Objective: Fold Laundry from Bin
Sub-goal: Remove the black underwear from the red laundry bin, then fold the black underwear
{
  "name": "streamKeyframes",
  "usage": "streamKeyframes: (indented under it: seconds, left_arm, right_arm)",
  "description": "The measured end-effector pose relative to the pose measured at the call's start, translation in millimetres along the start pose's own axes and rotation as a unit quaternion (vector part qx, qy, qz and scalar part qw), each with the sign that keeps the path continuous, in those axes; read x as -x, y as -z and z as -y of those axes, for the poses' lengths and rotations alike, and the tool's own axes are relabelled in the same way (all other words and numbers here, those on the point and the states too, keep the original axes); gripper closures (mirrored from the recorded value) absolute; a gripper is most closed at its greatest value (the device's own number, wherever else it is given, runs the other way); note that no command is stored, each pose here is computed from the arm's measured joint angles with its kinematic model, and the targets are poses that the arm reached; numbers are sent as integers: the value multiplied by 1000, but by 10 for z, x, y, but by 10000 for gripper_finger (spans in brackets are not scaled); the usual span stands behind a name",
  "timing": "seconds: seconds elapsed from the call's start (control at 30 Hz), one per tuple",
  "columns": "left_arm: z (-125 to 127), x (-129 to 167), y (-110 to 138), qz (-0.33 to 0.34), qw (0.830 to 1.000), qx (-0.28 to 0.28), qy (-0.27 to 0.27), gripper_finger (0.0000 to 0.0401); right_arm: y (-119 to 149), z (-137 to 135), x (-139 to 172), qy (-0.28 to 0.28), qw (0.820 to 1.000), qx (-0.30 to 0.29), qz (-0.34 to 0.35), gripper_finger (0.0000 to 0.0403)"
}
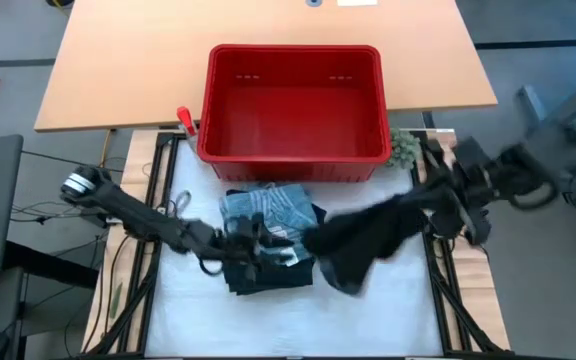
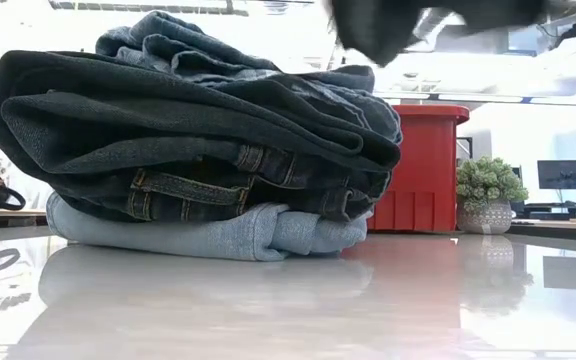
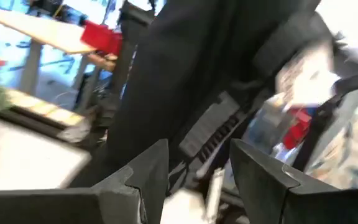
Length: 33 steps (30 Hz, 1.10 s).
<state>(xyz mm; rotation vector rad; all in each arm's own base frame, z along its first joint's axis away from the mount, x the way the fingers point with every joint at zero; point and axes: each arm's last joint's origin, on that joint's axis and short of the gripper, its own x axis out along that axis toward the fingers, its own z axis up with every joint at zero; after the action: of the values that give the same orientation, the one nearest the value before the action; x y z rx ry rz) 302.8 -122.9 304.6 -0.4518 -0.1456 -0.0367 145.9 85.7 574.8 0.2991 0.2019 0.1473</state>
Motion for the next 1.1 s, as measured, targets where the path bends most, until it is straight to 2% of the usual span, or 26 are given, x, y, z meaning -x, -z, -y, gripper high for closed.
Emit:
streamKeyframes:
  seconds: [0.1,0.23,0.4,0.53,0.6,0.67,0.77,0.87,1.0,1.1]
  left_arm:
    - [186,-164,216,31,999,16,17,241]
    - [502,-430,353,44,998,5,41,241]
    - [827,-777,375,35,995,-87,34,241]
    - [1011,-952,172,15,990,-140,9,241]
    - [1054,-985,82,-7,991,-135,-23,241]
    - [1103,-994,31,-38,989,-139,-31,241]
    - [1191,-978,-6,-80,980,-184,-5,241]
    - [1215,-951,22,-103,974,-202,5,241]
    - [1196,-937,53,-104,971,-212,-37,241]
    - [1160,-936,44,-94,973,-192,-86,241]
  right_arm:
    - [205,-246,-34,38,999,6,0,385]
    - [448,-512,-182,86,996,-19,22,384]
    - [580,-592,-298,108,992,-57,24,384]
    - [653,-621,-424,137,988,-62,25,384]
    - [657,-612,-462,146,987,-66,28,384]
    - [651,-599,-474,151,986,-67,30,384]
    - [637,-570,-510,164,983,-70,38,384]
    - [619,-529,-547,176,981,-72,42,384]
    - [592,-475,-579,188,978,-76,48,384]
    - [593,-459,-617,195,977,-76,49,384]
